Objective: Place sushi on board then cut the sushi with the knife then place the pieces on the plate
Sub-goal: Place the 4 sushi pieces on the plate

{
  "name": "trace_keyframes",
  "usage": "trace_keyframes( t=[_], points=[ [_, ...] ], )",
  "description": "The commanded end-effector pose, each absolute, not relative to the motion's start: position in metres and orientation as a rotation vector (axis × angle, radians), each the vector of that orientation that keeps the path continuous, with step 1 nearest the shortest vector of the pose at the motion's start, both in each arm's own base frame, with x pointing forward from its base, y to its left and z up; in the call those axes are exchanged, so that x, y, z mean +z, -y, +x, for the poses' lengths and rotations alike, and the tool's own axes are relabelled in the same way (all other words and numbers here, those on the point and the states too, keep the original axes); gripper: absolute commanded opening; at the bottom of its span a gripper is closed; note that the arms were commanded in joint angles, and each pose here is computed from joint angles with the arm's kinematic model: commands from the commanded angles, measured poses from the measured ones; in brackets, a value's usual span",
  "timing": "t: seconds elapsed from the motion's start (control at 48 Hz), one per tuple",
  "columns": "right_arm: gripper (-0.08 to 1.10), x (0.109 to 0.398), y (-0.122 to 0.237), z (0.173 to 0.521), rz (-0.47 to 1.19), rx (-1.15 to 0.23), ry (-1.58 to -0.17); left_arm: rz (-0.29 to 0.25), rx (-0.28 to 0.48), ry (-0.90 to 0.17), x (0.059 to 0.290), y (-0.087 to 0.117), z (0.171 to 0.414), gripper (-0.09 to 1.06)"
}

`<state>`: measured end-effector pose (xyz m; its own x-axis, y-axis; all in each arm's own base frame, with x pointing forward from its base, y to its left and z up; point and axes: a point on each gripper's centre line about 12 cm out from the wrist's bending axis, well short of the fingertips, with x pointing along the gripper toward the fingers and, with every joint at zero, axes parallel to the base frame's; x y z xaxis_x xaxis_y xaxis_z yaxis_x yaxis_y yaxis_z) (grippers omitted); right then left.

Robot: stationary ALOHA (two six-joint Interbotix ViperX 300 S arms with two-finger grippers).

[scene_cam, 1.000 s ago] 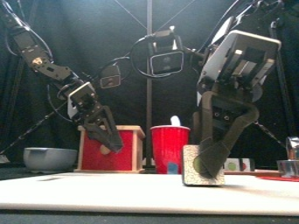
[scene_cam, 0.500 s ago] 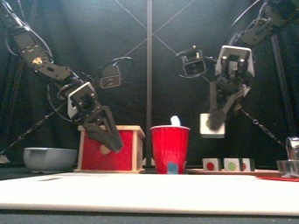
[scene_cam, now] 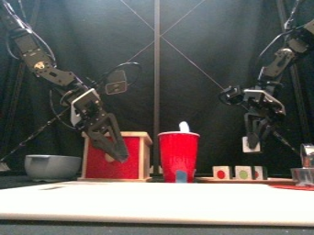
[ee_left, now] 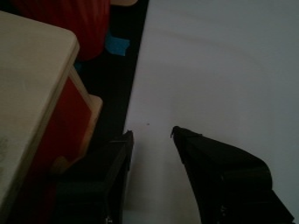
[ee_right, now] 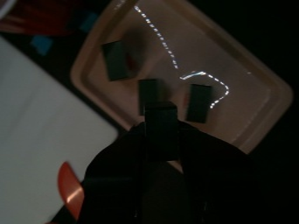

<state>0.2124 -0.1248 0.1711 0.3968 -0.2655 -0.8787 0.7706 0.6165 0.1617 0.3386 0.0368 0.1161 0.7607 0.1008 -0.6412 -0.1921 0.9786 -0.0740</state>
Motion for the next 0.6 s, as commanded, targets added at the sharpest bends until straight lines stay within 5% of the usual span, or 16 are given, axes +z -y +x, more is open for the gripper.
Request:
trace_keyframes(
  t=[0.021, 0.604],
  points=[
    [0.54, 0.174, 0.138, 0.206, 0.625, -0.759, -0.927, -0.138, 0.164, -0.656, 0.125, -0.04, 0.345, 0.8],
    [0.57, 0.142, 0.157, 0.18, 0.701, -0.874, -1.016, -0.135, 0.163, -0.658, 0.125, -0.04, 0.345, 0.8]
  ],
)
